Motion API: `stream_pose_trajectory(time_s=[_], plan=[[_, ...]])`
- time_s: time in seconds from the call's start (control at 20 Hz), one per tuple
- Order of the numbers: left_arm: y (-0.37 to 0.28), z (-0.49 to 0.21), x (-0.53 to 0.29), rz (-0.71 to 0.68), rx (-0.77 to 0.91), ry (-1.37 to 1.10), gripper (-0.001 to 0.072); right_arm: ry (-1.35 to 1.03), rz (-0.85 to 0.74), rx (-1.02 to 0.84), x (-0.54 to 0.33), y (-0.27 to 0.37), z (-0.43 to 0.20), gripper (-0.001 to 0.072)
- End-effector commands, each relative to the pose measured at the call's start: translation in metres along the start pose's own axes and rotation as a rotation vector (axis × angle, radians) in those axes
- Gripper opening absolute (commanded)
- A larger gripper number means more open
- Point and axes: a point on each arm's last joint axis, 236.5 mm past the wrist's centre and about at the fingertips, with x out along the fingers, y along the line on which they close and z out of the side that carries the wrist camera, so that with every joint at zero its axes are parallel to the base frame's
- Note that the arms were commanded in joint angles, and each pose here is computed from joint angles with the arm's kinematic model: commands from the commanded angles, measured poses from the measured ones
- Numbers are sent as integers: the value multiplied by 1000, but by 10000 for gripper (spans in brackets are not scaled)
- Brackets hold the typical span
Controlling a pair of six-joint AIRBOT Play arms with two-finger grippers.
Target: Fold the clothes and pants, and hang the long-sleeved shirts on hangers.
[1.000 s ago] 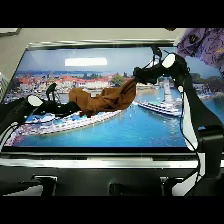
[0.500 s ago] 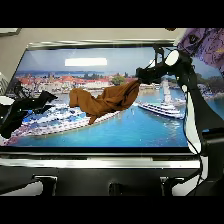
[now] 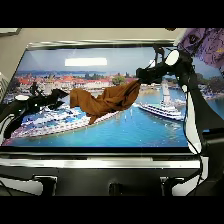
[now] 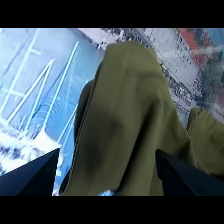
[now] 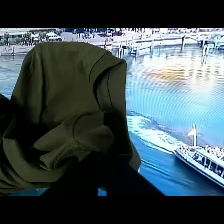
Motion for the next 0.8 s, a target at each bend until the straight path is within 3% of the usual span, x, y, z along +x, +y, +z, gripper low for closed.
stream_pose_trajectory(time_s=[0.0, 0.3, 0.35, 0.45, 0.5, 0.75], plan=[[-9, 0, 28, -25, 20, 30, 632, -6, 1, 0, 0, 1, 1, 31], [3, -17, 50, -7, -1, 84, 632, -4, 2, 1, 0, 1, 1, 31], [2, -22, 52, -9, 1, 100, 563, -5, 2, 1, 0, 1, 1, 31], [-2, -30, 54, -18, 24, 127, 57, -5, 2, 1, 0, 1, 1, 31], [-5, -28, 52, -27, 25, 129, 20, -6, 2, 0, -1, 1, 1, 31], [-86, 34, -7, -152, 176, 9, 15, -195, 20, -56, -45, 21, 40, 29]])
